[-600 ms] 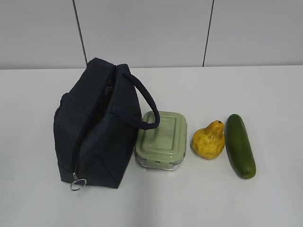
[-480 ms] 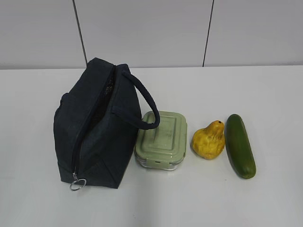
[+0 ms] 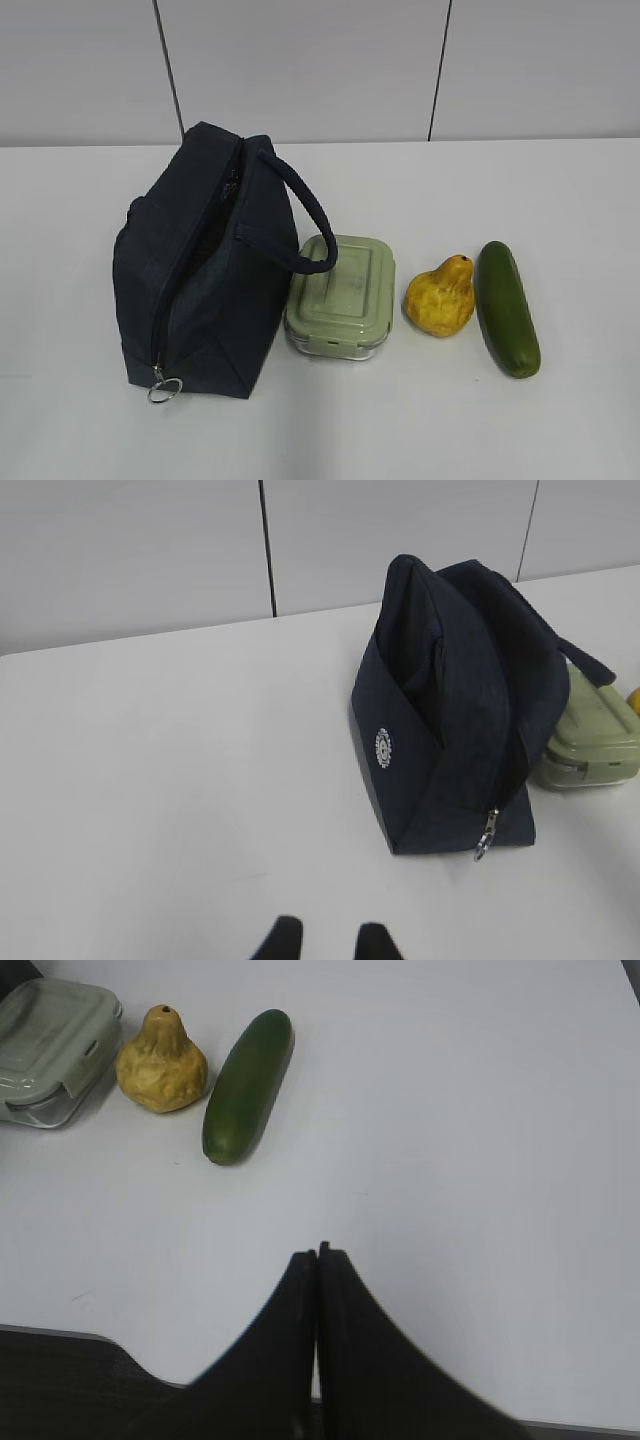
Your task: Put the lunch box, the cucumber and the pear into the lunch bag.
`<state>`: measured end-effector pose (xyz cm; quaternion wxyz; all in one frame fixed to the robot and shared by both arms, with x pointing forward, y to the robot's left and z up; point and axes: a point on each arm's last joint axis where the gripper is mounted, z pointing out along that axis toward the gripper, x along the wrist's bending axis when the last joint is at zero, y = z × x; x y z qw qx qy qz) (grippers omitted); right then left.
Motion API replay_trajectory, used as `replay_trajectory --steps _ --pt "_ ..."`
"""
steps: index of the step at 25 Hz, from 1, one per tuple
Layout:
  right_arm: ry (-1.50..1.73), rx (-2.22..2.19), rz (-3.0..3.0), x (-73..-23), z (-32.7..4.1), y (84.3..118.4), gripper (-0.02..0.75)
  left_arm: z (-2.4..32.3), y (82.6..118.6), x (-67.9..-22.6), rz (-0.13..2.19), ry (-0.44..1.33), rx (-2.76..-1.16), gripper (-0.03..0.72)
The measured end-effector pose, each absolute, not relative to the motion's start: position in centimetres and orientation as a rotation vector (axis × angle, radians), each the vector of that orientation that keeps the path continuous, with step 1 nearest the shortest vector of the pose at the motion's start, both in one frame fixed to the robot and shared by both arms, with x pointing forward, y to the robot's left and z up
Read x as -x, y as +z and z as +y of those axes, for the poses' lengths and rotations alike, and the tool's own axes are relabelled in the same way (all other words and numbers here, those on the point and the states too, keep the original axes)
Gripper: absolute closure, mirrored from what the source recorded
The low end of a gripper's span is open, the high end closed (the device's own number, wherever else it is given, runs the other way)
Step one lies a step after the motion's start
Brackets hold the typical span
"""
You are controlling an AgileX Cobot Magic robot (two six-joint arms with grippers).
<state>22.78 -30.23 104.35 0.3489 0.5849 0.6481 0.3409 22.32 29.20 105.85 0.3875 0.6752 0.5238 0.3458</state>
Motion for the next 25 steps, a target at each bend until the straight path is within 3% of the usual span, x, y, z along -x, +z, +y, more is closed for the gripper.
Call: replay_trajectory --steps 25 --pt "0.883 -1.516 1.680 -22.78 -30.23 104.35 0.738 29.19 105.85 -22.32 1.332 0.879 -1.718 0.596"
